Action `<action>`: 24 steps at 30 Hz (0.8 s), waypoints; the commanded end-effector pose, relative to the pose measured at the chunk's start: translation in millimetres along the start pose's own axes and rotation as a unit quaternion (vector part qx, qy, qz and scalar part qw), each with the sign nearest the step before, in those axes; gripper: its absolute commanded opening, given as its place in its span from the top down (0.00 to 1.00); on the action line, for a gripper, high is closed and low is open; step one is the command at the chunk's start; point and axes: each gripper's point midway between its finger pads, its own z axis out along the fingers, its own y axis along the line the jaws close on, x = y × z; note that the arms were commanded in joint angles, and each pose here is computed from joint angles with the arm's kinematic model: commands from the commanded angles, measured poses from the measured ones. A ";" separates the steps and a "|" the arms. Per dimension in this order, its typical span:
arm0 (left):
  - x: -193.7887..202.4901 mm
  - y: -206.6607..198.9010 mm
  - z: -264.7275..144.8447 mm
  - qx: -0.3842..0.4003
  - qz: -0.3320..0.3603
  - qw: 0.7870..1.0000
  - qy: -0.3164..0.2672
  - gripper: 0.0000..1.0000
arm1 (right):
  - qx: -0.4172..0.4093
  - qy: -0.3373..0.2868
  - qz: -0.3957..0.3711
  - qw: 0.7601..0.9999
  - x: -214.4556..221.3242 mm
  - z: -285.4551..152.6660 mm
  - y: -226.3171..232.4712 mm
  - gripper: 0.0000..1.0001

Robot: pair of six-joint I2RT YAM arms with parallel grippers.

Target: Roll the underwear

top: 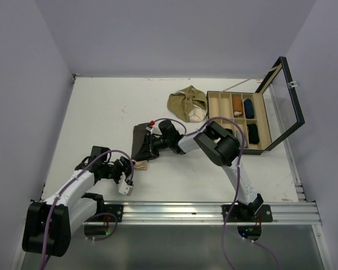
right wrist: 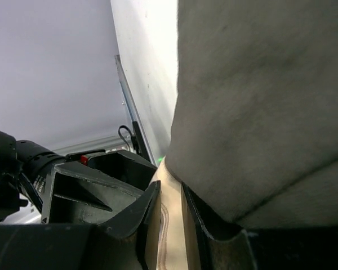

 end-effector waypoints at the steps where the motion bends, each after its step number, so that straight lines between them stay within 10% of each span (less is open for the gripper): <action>1: 7.7 14.2 11.3 -0.013 0.079 0.997 0.006 0.45 | 0.059 -0.004 0.059 0.997 5.8 -2.0 -56.8 0.74; 12: 16.6 6.1 23.0 -0.015 0.078 0.997 0.019 0.57 | 0.050 0.003 0.068 0.996 8.7 0.6 -61.9 0.76; 16: 13.6 5.4 23.8 0.005 0.038 0.999 0.006 0.75 | 0.045 -0.003 0.060 0.997 5.2 0.0 -54.8 0.75; 24: 11.8 22.3 19.7 0.037 -0.106 0.994 -0.015 1.00 | 0.003 -0.048 0.004 0.999 -35.8 -24.3 -0.2 0.53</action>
